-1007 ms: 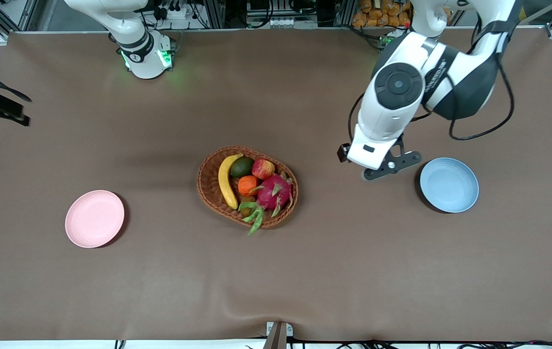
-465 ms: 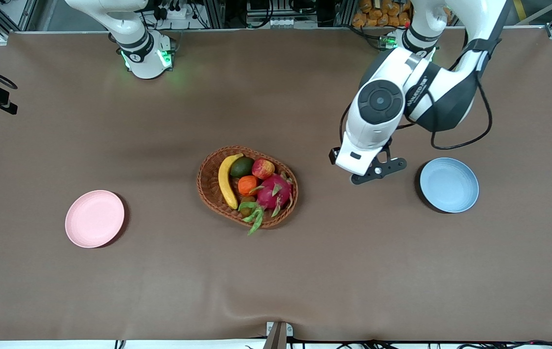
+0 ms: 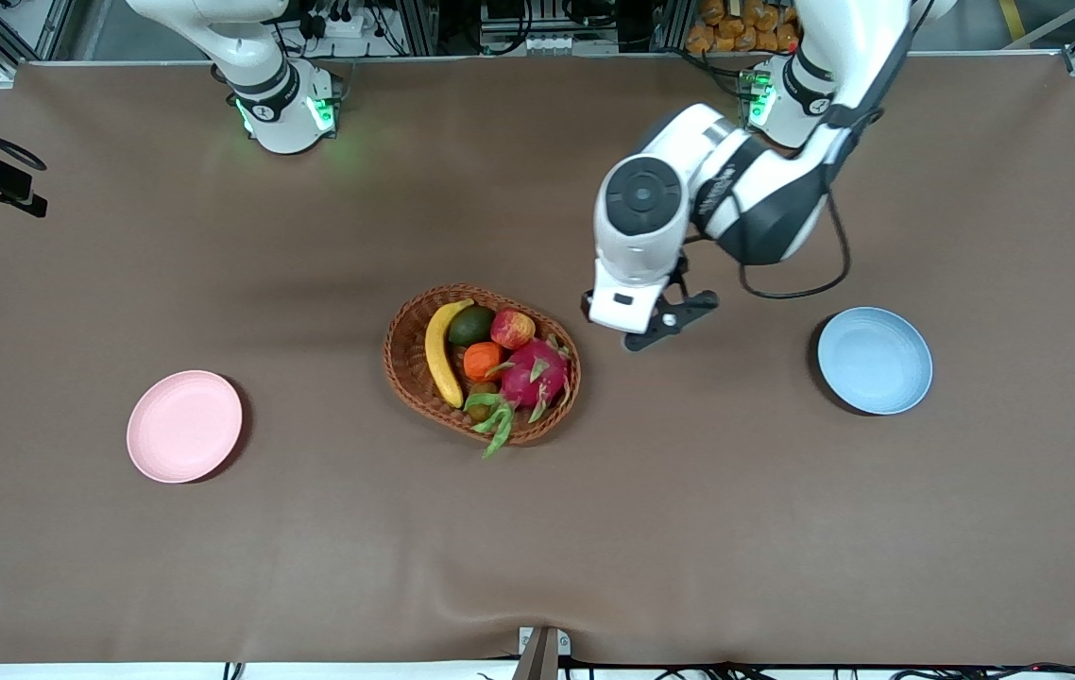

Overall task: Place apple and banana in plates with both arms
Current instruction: 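Move the left gripper over the fruit basket toward the red apple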

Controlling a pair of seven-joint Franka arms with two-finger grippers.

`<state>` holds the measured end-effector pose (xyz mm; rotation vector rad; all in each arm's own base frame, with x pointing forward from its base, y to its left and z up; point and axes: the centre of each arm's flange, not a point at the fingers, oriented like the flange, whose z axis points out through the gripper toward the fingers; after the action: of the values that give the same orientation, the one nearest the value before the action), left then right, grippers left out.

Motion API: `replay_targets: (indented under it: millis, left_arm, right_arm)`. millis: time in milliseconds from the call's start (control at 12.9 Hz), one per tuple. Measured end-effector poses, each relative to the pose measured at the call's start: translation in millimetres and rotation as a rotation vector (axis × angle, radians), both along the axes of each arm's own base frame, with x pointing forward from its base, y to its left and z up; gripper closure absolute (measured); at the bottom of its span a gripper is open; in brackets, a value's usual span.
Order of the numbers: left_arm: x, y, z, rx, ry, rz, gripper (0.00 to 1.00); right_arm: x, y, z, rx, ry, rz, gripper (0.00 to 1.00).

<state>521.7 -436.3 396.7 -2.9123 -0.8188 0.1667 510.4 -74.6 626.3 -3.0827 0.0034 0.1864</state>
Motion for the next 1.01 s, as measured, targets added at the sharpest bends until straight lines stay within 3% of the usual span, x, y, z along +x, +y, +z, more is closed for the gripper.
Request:
replay_targets:
  millis: [620, 1007]
  left_arm:
    - [-11.6, -89.6, -70.8, -0.14, -0.115, 0.3, 0.0]
    - [-26.4, -115.5, -101.9, -0.133, -0.139, 0.372, 0.0]
  right_arm:
    - [0.4, 0.0, -9.7, 0.002, 0.014, -0.004, 0.0]
    - [0.6, 0.1, -16.9, 0.003, 0.023, -0.005, 0.0]
